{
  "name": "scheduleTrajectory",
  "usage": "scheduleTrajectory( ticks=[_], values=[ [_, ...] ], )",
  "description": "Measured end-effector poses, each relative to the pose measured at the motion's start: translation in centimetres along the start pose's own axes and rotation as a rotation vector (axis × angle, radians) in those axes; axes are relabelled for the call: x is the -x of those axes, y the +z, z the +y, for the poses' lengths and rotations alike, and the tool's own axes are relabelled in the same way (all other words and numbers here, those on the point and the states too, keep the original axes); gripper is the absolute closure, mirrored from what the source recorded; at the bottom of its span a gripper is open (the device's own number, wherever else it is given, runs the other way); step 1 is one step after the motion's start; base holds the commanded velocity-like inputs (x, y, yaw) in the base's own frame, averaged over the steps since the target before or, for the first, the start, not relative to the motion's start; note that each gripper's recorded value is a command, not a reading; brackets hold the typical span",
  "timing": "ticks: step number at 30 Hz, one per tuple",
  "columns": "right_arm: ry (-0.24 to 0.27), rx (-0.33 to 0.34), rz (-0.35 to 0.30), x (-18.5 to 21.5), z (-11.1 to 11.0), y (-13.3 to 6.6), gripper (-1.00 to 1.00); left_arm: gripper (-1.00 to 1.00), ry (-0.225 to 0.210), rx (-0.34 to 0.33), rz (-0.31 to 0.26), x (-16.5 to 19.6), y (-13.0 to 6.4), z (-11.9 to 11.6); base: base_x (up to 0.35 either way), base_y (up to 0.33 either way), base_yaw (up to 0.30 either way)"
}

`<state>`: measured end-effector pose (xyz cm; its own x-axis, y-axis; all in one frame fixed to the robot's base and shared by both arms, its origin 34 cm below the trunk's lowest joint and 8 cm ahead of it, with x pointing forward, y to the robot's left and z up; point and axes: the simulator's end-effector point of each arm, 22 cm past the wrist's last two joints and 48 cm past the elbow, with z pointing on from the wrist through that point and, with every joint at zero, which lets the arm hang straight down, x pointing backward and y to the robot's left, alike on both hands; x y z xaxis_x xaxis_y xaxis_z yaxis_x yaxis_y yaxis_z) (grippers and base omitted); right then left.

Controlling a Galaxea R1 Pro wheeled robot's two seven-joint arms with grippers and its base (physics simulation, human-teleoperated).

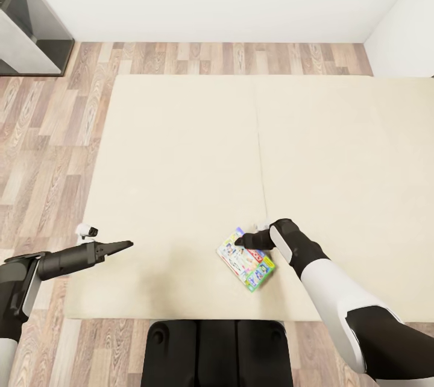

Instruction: Put all the toys in the child's room - the three board games (two on the bed and one on the table), the two jigsaw puzzles on the table, and the tennis ball on the table - inside the toy box on the table in the child's room.

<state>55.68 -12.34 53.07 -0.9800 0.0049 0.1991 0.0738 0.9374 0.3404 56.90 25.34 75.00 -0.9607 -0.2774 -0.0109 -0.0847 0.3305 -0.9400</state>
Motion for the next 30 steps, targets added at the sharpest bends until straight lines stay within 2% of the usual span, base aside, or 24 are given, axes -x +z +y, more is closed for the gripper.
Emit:
scheduleTrajectory(
  ticks=[30],
  values=[
    [0.003, 0.002, 0.001, -0.08, 0.04, 0.03, -1.0, -1.0, -0.001, -0.001, 0.001, -0.04, 0.06, 0.0, 0.0, 0.067, 0.0]
  ],
)
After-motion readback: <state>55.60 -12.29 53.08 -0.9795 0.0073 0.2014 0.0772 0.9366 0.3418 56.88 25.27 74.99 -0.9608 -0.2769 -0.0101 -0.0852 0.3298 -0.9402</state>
